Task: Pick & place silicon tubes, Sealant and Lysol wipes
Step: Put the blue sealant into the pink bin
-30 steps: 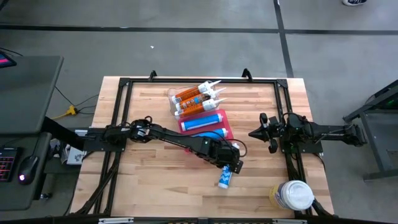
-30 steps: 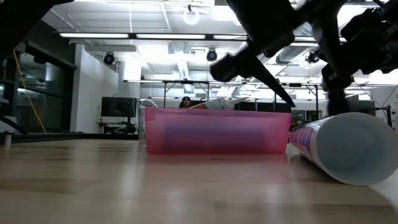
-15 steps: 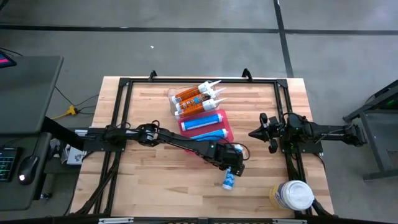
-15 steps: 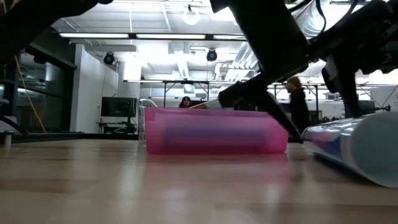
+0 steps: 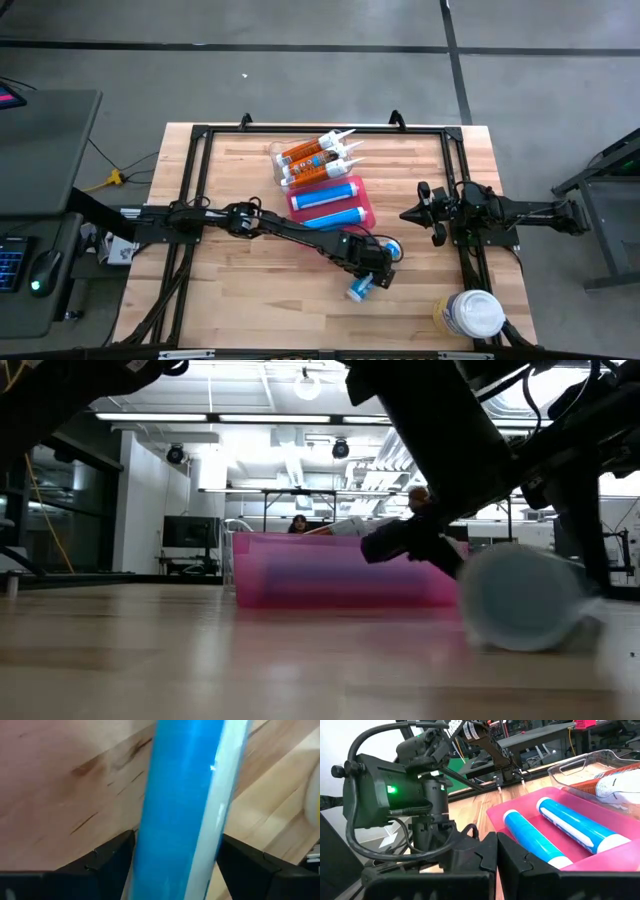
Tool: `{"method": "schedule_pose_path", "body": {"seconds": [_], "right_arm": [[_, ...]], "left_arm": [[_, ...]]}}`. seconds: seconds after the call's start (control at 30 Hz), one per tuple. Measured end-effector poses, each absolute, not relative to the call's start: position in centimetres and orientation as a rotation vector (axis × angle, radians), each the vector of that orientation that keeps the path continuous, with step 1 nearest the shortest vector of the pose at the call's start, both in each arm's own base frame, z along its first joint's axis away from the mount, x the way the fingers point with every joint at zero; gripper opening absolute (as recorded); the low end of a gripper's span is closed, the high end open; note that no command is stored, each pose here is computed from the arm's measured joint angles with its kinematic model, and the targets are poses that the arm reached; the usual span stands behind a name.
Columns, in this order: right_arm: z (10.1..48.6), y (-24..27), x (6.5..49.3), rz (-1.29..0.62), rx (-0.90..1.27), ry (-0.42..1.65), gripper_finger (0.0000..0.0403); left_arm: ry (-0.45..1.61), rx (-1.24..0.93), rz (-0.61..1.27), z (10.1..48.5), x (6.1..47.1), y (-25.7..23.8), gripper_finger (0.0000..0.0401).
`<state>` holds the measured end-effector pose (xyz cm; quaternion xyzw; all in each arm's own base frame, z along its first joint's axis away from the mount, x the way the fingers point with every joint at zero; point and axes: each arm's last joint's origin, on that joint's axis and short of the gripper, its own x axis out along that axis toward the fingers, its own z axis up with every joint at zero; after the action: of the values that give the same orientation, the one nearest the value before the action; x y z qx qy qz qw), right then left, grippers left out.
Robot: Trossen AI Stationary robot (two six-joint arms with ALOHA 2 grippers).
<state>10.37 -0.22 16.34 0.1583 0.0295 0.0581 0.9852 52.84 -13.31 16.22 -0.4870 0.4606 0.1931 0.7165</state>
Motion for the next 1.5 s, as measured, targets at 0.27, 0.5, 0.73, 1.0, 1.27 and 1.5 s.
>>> {"method": "schedule_pose_path", "body": {"seconds": [0.27,0.5,0.73,1.0,1.27,1.5], "right_arm": [[16.3,-0.2,10.4,0.117,0.318,0.059,0.0001],[16.3,-0.2,10.4,0.117,0.318,0.059,0.0001],[16.3,-0.2,10.4,0.117,0.318,0.059,0.0001],[16.3,-0.2,10.4,0.117,0.318,0.059,0.0001],[16.3,-0.2,10.4,0.117,0.318,0.059,0.0001],[16.3,-0.2,10.4,0.117,0.318,0.059,0.0001]], "left_arm": [[1.097,-0.936,0.444,15.9,51.9,-13.4,0.0271],[1.094,-0.617,0.350,15.7,51.3,-15.1,0.0263],[1.089,-0.529,0.406,15.1,50.5,-16.0,0.0220],[1.112,-0.498,0.337,14.3,50.3,-16.6,0.0205],[1.116,-0.509,0.348,14.2,50.2,-16.9,0.0198],[1.132,-0.504,0.308,14.2,50.2,-17.0,0.0198]]}}
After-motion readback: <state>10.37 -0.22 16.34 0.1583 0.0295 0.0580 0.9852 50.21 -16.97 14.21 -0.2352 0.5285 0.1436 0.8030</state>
